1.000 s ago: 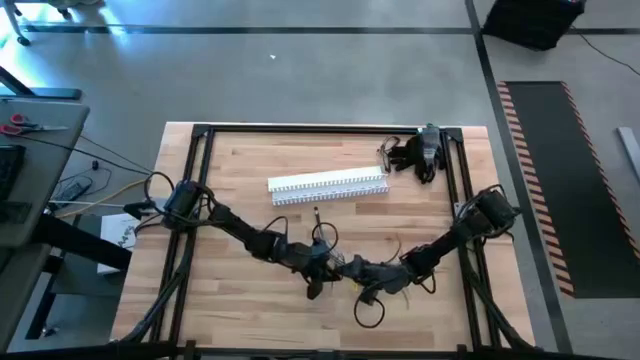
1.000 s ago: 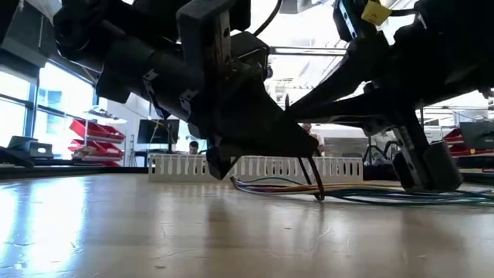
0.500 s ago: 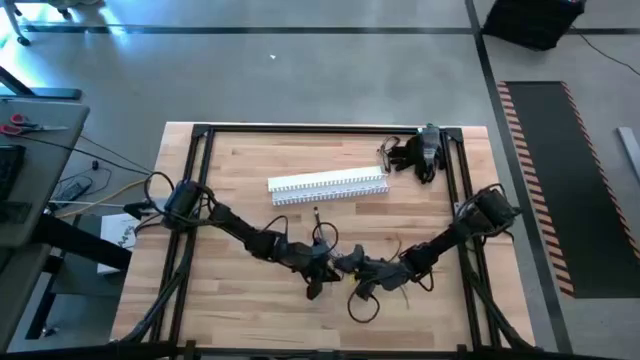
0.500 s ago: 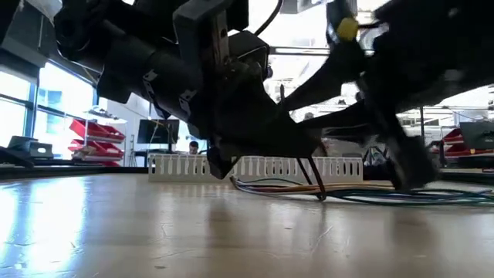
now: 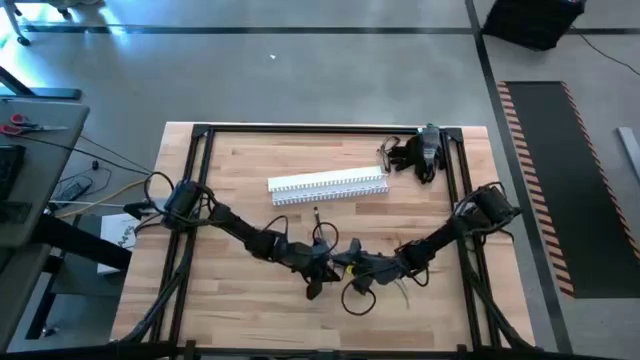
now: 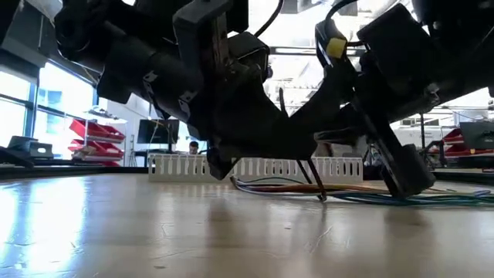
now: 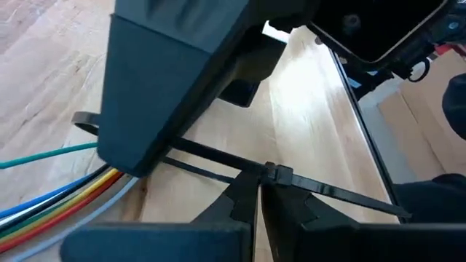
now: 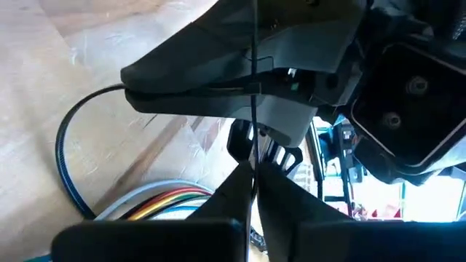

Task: Ziptie cables
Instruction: Wrap the cable wires with black ziptie

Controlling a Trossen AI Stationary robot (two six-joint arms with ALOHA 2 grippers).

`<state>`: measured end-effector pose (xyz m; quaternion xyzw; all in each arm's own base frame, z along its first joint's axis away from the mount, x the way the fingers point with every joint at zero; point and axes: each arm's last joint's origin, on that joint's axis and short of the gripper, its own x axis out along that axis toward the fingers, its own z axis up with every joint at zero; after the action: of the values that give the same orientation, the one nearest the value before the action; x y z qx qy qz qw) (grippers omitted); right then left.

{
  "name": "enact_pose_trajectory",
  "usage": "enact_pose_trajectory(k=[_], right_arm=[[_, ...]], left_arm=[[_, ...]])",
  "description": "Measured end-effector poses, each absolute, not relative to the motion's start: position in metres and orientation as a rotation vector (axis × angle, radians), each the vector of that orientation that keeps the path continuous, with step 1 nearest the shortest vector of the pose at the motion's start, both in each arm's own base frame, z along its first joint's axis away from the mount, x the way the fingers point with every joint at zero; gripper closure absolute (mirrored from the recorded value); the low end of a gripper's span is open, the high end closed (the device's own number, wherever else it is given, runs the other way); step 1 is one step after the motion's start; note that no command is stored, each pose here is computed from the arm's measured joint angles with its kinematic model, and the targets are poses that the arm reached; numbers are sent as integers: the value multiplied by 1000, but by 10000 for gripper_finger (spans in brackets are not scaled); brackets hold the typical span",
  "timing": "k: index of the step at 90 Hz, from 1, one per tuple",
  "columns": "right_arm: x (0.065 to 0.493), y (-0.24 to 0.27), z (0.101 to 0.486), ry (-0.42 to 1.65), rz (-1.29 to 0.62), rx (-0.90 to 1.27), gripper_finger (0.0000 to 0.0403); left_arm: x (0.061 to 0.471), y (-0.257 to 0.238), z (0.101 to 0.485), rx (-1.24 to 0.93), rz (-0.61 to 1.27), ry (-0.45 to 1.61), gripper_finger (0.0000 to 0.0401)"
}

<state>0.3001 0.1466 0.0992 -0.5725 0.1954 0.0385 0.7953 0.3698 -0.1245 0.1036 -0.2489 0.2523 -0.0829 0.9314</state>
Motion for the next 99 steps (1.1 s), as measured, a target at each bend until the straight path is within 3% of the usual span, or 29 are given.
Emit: enact_pose_trajectory(k=[61,86,99], right_arm=[[304,162,108,364,149,-1447,403],[298,175,107,310,237,-1462,403],[297,176,109,317,184,-1433,403]], left_arm=[[369,-124,102,-518,-156,530,401],[369,-124,102,-516,-154,537,401],[369,-124,102,-514,-149,532,401]])
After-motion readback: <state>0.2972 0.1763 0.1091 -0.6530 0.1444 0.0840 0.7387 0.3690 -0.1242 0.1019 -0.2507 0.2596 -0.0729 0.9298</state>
